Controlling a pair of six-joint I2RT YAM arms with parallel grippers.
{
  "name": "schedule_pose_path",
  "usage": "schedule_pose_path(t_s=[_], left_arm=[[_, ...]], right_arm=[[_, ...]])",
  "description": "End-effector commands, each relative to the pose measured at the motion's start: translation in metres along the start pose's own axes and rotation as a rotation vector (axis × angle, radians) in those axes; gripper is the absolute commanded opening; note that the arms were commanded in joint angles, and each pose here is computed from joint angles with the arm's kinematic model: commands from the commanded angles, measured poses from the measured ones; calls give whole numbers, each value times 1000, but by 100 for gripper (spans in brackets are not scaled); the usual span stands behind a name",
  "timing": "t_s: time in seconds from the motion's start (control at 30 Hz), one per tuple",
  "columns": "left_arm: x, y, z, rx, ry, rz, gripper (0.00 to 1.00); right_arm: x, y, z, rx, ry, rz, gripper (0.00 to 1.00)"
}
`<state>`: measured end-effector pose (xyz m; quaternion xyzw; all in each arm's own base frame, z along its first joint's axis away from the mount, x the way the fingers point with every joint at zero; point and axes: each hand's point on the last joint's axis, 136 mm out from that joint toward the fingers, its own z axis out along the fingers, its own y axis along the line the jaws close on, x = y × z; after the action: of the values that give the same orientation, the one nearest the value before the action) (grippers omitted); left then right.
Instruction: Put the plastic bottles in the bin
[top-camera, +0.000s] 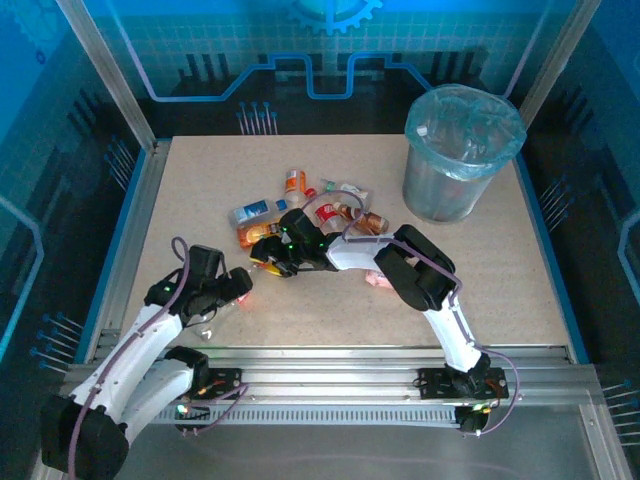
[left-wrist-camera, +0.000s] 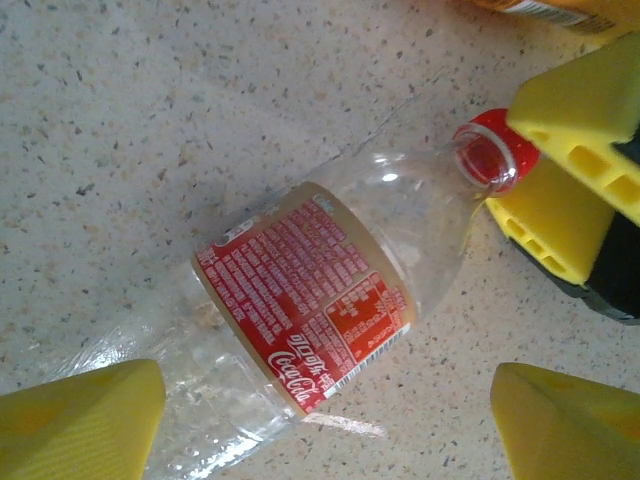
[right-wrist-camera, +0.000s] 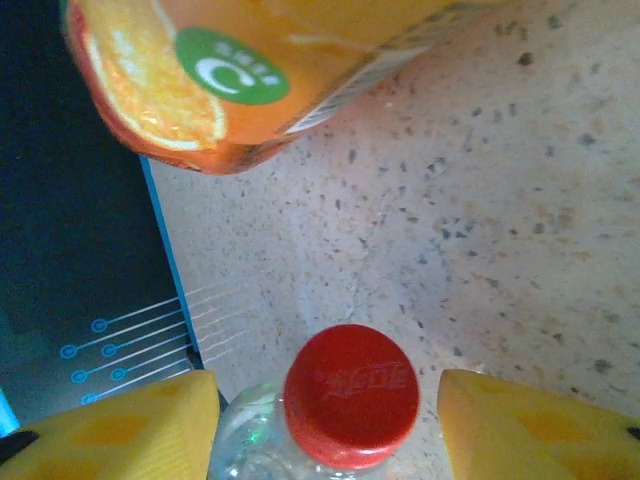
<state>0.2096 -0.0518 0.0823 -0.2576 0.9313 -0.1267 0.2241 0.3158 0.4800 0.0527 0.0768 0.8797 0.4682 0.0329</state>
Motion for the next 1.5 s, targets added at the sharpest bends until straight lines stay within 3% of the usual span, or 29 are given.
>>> schedule_pose_path(t_s=[0.0,0.23,0.4,0.83,1.13,1.27,1.47], left_arm=[[7,4,5,9,21,-41,86],[9,6,7,7,23,-44,86],[9,5,7,11,24,-45,86],[-10,-12,-18,51,-33,0,86],[-66,-46,-87,101,-231,114,86],[-93,-68,-123,159,-335,148,85],[-127,-120,-165,309,-409,156,76]], right_arm=[[12,4,12,-28,49,-19,61],[18,-19,18,63,82,7,57],[20,-26,17,64,94,21,48],[6,28,-24,20,10,-134,32],[-10,115,-113,-21,-130,-460,30],[-32,159,-184,23,-258,-680,29],[-83,191,-304,207,-521,-900,28]])
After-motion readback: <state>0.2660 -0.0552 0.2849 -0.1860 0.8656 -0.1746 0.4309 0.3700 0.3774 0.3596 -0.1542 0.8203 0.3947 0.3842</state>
